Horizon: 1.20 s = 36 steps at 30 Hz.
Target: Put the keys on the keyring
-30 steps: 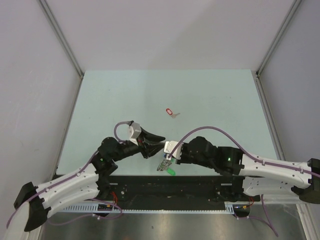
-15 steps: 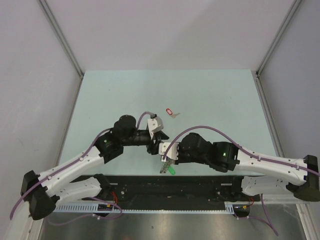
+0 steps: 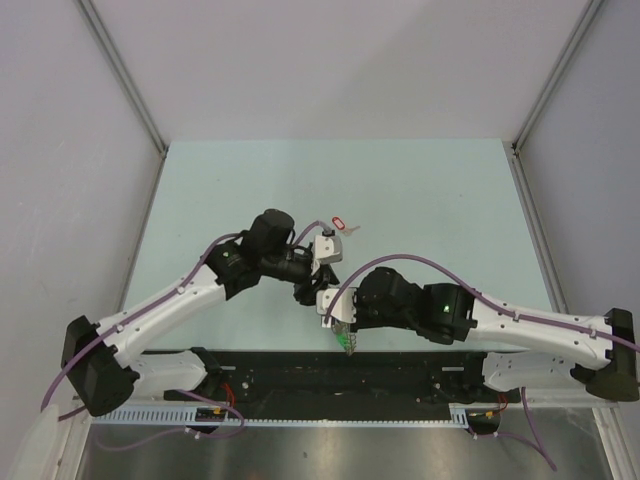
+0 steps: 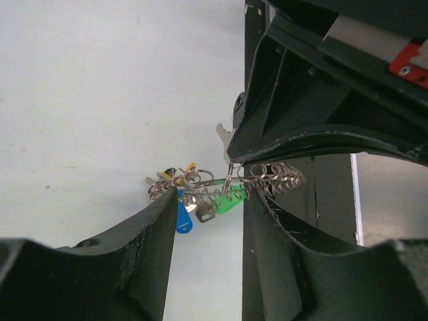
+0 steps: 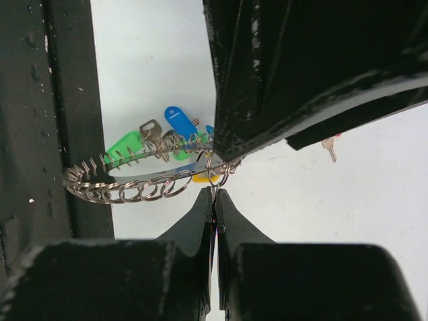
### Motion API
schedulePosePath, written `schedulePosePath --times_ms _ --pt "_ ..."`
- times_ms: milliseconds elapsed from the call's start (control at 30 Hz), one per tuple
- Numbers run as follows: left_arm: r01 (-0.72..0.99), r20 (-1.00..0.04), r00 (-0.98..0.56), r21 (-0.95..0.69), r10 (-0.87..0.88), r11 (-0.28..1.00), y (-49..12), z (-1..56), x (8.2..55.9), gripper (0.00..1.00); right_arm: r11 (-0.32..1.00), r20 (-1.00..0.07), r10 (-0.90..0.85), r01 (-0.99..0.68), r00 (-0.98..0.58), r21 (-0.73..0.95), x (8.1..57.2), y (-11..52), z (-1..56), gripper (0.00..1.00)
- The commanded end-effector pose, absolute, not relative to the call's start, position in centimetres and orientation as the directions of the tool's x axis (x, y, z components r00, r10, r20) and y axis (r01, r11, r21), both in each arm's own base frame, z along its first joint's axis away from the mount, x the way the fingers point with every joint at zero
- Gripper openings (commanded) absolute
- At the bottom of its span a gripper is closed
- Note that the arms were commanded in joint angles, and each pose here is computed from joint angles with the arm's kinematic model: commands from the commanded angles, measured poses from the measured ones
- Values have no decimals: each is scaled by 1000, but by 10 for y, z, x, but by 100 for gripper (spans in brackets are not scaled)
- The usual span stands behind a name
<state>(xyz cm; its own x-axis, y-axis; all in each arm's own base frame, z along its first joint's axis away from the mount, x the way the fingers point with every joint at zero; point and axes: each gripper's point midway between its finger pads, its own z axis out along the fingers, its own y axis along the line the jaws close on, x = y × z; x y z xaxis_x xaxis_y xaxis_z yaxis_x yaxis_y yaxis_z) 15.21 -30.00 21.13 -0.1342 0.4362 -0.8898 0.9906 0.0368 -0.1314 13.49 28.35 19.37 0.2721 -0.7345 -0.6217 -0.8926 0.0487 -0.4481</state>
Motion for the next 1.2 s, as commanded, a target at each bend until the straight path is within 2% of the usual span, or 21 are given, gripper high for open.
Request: schedulePosePath --times_ms 0,233,833,900,1033,1167 --pt "987 -896 -104 -146 433 -64 -303 217 141 52 72 -674 -672 -878 308 -473 136 299 225 0" --pt "981 -885 -136 -184 445 -67 -309 209 142 49 67 -667 -679 -879 306 -472 136 300 222 0" --pt "968 -875 -161 -230 456 -100 -325 201 136 27 62 -662 -685 -881 304 -469 136 301 218 0" --pt "968 -879 -154 -225 450 -109 -327 202 135 23 63 -663 -684 -881 304 -469 136 302 219 0" --pt "968 -875 -156 -228 458 -106 -327 199 134 0 66 -662 -687 -882 299 -467 136 301 218 0" --pt "980 -888 -153 -194 434 -51 -323 204 140 0 94 -658 -700 -877 278 -471 139 293 220 0"
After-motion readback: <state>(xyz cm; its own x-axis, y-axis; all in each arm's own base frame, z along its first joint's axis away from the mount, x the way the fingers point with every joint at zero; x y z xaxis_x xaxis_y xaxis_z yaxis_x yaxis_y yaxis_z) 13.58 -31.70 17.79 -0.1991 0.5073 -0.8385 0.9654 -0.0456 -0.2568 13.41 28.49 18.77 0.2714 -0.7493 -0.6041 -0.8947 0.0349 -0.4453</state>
